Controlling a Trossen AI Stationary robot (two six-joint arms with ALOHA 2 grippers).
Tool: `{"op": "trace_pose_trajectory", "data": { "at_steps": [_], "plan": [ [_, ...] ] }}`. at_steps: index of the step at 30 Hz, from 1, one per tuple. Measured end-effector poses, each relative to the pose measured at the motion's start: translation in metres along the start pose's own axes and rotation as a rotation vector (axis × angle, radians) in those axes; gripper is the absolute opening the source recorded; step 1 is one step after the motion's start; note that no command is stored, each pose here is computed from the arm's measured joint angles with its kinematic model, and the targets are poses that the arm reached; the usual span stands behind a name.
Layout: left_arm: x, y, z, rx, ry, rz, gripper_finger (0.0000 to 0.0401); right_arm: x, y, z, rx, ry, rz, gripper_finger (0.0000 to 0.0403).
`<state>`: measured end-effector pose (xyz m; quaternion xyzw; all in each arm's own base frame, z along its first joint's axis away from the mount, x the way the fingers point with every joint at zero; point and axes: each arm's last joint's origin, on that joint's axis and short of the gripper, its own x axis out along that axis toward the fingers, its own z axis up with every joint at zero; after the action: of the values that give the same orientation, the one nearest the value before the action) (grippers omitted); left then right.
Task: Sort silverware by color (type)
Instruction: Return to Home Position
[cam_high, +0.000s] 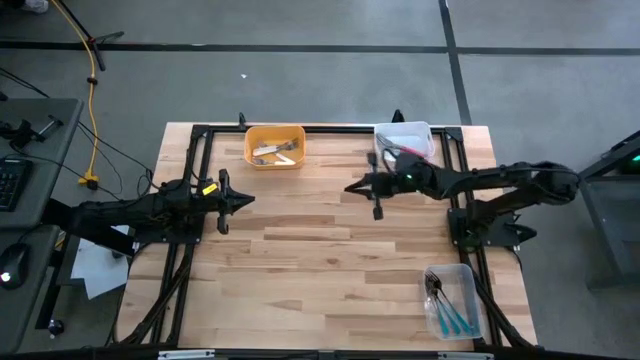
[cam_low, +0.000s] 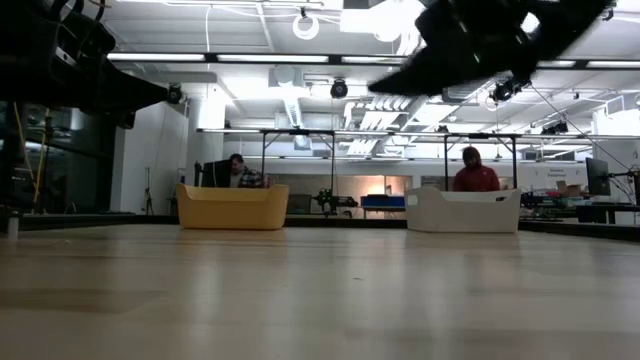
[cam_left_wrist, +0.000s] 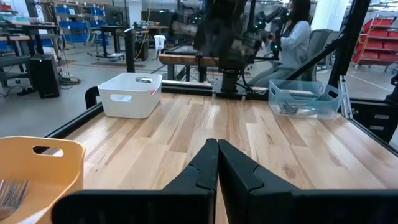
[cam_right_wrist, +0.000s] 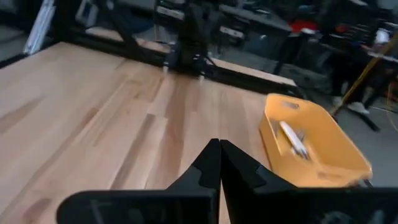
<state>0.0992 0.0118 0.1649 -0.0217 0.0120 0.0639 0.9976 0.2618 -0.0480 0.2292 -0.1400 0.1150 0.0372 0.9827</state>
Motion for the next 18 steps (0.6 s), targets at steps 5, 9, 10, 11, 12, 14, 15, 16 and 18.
{"op": "trace_pose_trajectory", "data": {
  "at_steps": [5,9,10,11,12,14,15,16,18],
  "plan": [
    [0.0,0.0,0.0,0.001,0.0,0.0,0.0003,-0.028,0.017,-0.046,0.094,-0.104,-0.054,0.0],
    [0.0,0.0,0.0,0.001,0.0,0.0,0.0003,-0.053,0.029,-0.067,0.132,-0.148,-0.082,0.0],
    [0.0,0.0,0.0,0.001,0.0,0.0,0.0003,-0.059,0.03,-0.069,0.143,-0.162,-0.086,0.0],
    [0.0,0.0,0.0,0.001,0.0,0.0,0.0003,-0.065,0.031,-0.071,0.149,-0.172,-0.095,0.0],
    [0.0,0.0,0.0,0.001,0.0,0.0,0.0003,-0.07,0.032,-0.073,0.156,-0.177,-0.104,0.0],
    [0.0,0.0,0.0,0.001,0.0,0.0,0.0003,-0.08,0.032,-0.073,0.158,-0.198,-0.128,0.0],
    [0.0,0.0,0.0,0.001,-0.001,0.0,0.0003,-0.084,0.031,-0.071,0.154,-0.21,-0.142,0.0],
    [0.0,0.0,0.0,0.001,0.0,0.0,0.0003,-0.088,0.03,-0.07,0.15,-0.214,-0.152,0.0],
    [0.0,0.0,0.0,0.001,0.0,0.0,0.0003,-0.095,0.029,-0.068,0.134,-0.212,-0.173,0.0]
  ]
}}
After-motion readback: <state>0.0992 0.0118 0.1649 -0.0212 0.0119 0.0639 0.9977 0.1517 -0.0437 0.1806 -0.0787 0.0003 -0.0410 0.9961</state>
